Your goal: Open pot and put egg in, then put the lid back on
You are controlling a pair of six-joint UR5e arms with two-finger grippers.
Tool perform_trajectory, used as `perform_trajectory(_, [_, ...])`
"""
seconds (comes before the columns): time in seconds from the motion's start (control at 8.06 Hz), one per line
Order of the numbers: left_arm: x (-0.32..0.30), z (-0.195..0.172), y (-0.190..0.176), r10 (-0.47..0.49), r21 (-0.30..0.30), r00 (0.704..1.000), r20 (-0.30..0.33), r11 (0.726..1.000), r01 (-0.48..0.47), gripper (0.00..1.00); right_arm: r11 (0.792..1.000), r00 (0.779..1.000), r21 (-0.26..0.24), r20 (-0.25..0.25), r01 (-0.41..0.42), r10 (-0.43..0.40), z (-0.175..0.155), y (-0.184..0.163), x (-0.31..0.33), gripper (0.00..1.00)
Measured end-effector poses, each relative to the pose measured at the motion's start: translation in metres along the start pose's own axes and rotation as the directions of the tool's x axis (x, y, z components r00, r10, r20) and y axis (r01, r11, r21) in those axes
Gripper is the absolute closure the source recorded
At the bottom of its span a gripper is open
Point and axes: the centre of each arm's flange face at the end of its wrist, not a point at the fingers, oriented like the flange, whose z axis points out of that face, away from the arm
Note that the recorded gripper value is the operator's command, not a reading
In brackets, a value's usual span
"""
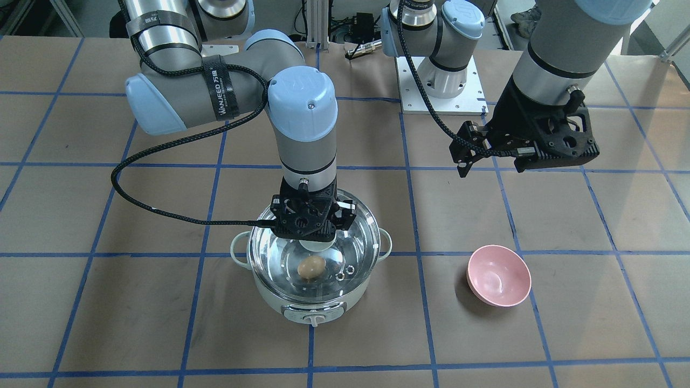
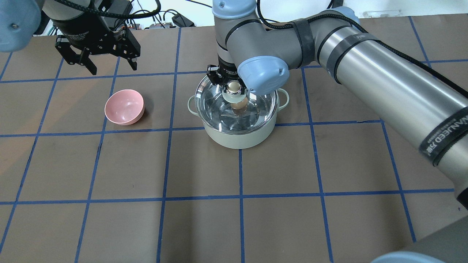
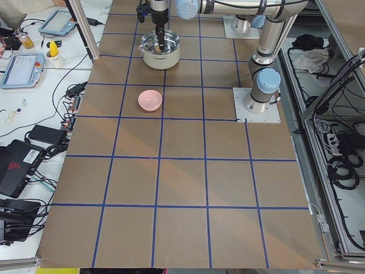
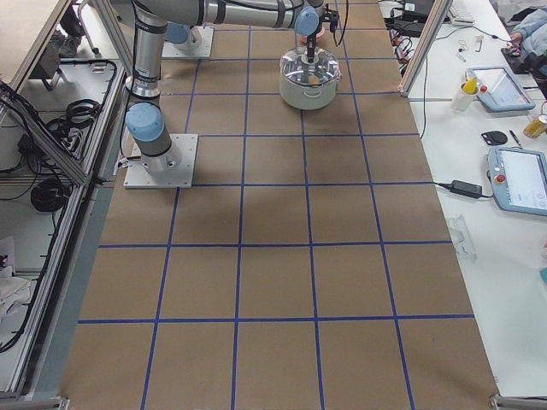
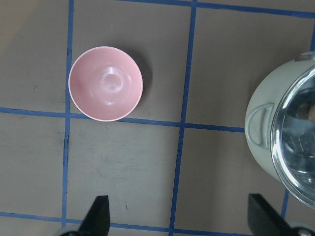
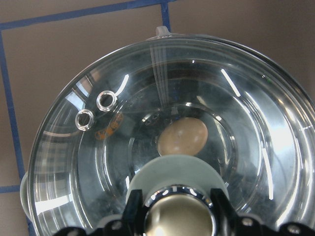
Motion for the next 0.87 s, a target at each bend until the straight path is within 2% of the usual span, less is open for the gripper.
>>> perform_trajectory(0.37, [-0.0014, 0.0036, -0.0016, 0.005, -0.006, 1.0, 0.002, 1.0, -0.005, 0.0, 1.0, 1.0, 0.001, -0.007, 0.007, -0.007, 0.0006, -0.0017, 0.0034, 0.86])
perform_trajectory(0.5, [-0.0015, 0.0041, -0.0017, 0.004, -0.008, 1.0, 0.003, 1.0, -0.004, 0.0, 1.0, 1.0, 0.0, -0.009, 0.017, -0.017, 0.0011, -0.0018, 0.0043, 0.77])
perform_trajectory(0.87, [-0.0014, 0.007, -0.0033, 0.004, -0.012, 1.0, 0.003, 1.0, -0.004, 0.0, 0.999, 0.999, -0.002, -0.008, 0.032, -0.032, 0.0019, -0.0009, 0.0063, 0.31])
